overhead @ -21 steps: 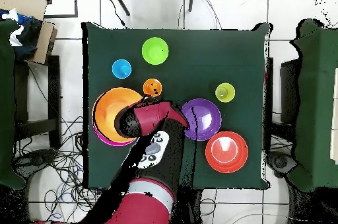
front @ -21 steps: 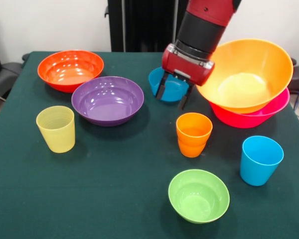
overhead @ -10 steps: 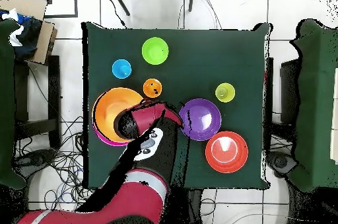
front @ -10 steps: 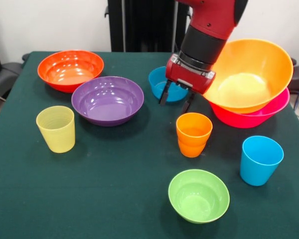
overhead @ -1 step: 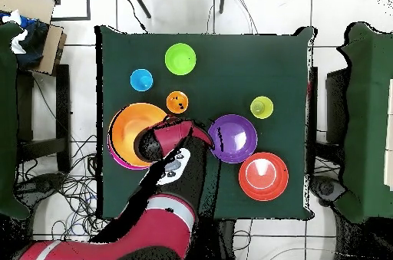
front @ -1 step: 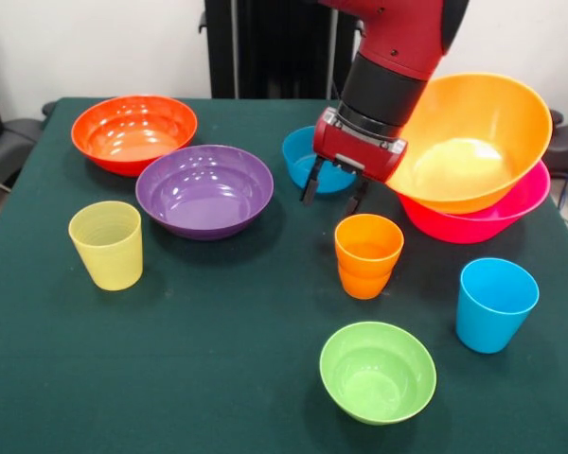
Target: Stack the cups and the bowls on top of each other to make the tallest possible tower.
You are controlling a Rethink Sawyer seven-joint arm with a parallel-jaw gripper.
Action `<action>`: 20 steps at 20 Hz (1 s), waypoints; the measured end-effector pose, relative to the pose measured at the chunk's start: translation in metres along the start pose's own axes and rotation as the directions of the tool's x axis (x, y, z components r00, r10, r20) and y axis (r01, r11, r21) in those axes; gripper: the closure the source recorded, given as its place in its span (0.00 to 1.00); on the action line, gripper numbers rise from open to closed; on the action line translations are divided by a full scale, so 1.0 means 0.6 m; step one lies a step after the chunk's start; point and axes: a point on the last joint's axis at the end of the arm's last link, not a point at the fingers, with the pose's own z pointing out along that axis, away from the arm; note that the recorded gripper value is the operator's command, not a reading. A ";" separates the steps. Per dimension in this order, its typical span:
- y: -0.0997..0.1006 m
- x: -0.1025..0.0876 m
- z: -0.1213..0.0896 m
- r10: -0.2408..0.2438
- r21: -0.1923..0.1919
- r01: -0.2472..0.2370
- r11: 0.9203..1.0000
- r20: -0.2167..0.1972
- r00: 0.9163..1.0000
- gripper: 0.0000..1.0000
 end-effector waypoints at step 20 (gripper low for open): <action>-0.005 -0.098 -0.102 0.062 -0.060 -0.056 0.997 0.109 0.992 0.00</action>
